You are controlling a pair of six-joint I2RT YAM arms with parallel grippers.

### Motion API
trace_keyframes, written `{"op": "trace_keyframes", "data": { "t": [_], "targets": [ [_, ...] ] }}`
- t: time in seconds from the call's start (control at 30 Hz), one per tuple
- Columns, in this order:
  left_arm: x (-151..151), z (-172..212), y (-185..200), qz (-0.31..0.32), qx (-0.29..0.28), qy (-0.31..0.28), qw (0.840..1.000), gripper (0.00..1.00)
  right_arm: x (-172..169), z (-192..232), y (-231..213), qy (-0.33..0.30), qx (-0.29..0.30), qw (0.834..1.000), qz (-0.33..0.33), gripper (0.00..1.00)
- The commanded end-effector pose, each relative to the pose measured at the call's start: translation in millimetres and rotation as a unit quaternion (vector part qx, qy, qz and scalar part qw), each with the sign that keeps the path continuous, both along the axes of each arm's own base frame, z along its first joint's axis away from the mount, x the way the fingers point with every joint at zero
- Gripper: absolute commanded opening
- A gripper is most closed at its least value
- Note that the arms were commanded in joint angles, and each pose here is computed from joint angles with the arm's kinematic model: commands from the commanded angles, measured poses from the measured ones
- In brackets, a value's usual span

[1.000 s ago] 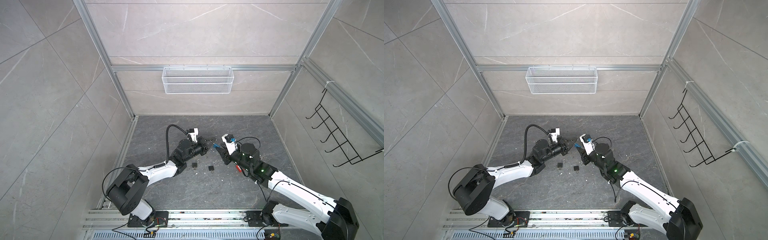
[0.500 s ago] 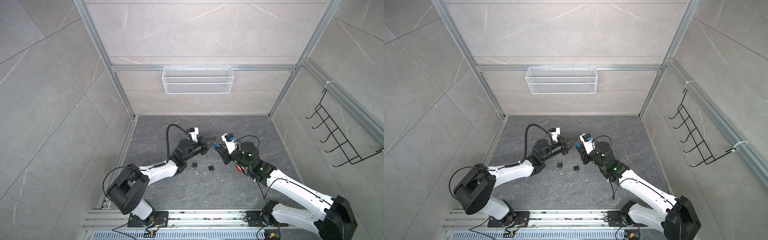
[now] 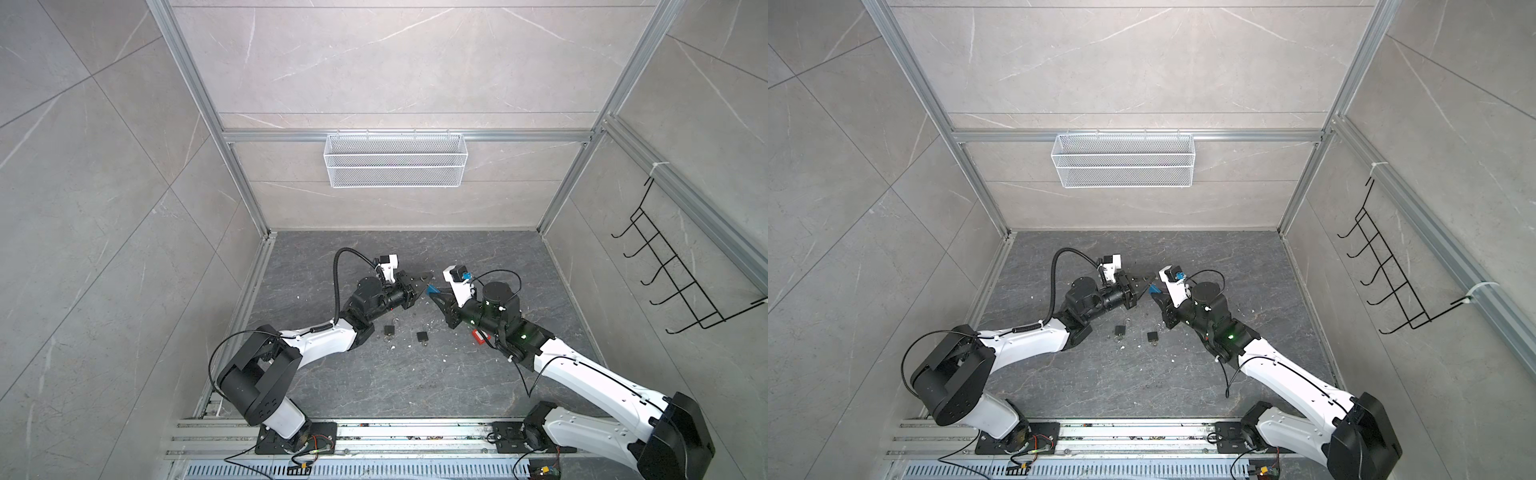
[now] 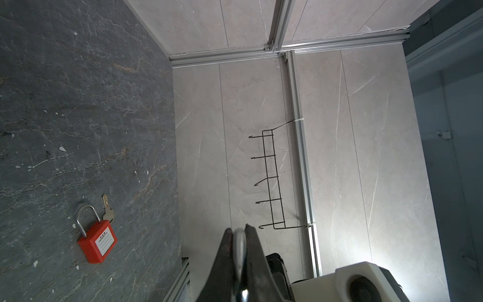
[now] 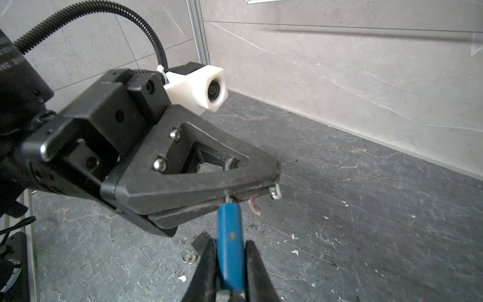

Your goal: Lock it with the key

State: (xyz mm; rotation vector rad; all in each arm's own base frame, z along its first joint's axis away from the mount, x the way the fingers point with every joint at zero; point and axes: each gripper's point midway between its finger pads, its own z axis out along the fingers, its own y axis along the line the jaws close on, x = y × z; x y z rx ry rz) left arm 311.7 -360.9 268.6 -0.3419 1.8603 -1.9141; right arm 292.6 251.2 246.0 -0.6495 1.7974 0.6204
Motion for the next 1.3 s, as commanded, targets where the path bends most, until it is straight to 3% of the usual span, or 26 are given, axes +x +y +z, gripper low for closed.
{"op": "trace_keyframes", "data": {
  "t": [0.0, 0.03, 0.07, 0.1, 0.17, 0.2, 0.23, 0.37, 0.5, 0.57, 0.67, 0.73, 0.83, 0.93, 1.03, 1.1, 1.27],
  "targets": [
    [-2.8, 37.4, -3.1, -0.013, -0.041, -0.050, 0.998, 0.00, 7.3, 20.6, -4.9, -0.006, 0.029, 0.999, -0.021, 0.00],
    [-1.7, 34.6, -2.1, -0.014, -0.035, -0.051, 0.998, 0.00, 7.6, 21.9, -6.0, -0.002, 0.034, 0.999, -0.023, 0.00],
    [-1.0, 31.0, -0.4, -0.015, -0.026, -0.052, 0.998, 0.18, 7.6, 22.8, -6.9, 0.002, 0.038, 0.999, -0.024, 0.00],
    [0.5, 25.4, 2.8, -0.015, -0.010, -0.058, 0.998, 0.43, 8.3, 24.0, -9.1, 0.008, 0.043, 0.999, -0.029, 0.00],
    [2.4, 11.1, 12.3, -0.008, 0.028, -0.067, 0.997, 0.77, 9.3, 25.6, -13.5, 0.028, 0.051, 0.998, -0.037, 0.00],
    [4.8, 0.8, 19.3, 0.000, 0.057, -0.069, 0.996, 0.88, 10.3, 25.9, -15.9, 0.044, 0.056, 0.997, -0.039, 0.00],
    [7.4, -7.8, 26.5, 0.007, 0.085, -0.071, 0.994, 0.91, 10.6, 24.6, -16.3, 0.062, 0.059, 0.996, -0.037, 0.00],
    [16.3, -32.8, 62.8, 0.046, 0.230, -0.098, 0.967, 0.94, 8.9, 16.3, -12.2, 0.175, 0.075, 0.982, -0.003, 0.00],
    [25.1, -38.4, 99.3, 0.095, 0.386, -0.142, 0.907, 0.99, 7.8, 6.2, -15.4, 0.260, 0.096, 0.961, 0.003, 0.00],
    [31.1, -41.0, 116.0, 0.110, 0.457, -0.160, 0.868, 0.99, 6.8, -0.4, -18.9, 0.288, 0.106, 0.952, 0.004, 0.00],
    [31.1, -48.0, 122.9, 0.090, 0.526, -0.198, 0.822, 0.99, 1.5, -12.6, -20.8, 0.328, 0.106, 0.939, 0.018, 0.00],
    [26.6, -46.5, 122.7, 0.085, 0.539, -0.229, 0.806, 0.99, -1.9, -20.0, -21.7, 0.349, 0.106, 0.931, 0.024, 0.00],
    [14.3, -36.4, 119.3, 0.081, 0.515, -0.274, 0.808, 1.00, -6.2, -23.2, -22.9, 0.368, 0.121, 0.921, 0.031, 0.00],
    [9.5, -17.5, 128.6, 0.110, 0.492, -0.283, 0.816, 0.99, -10.6, -15.3, -23.4, 0.367, 0.147, 0.917, 0.054, 0.00],
    [-1.5, -8.3, 126.4, 0.084, 0.483, -0.305, 0.817, 0.96, -12.0, -10.0, -27.3, 0.365, 0.169, 0.914, 0.056, 0.00],
    [-8.7, -4.4, 125.7, 0.082, 0.467, -0.331, 0.816, 0.99, -13.1, -9.1, -28.2, 0.367, 0.179, 0.911, 0.063, 0.00],
    [-13.5, 11.6, 131.1, 0.085, 0.392, -0.357, 0.844, 1.00, -18.6, -4.2, -21.7, 0.377, 0.211, 0.896, 0.103, 0.00]
  ]
}}
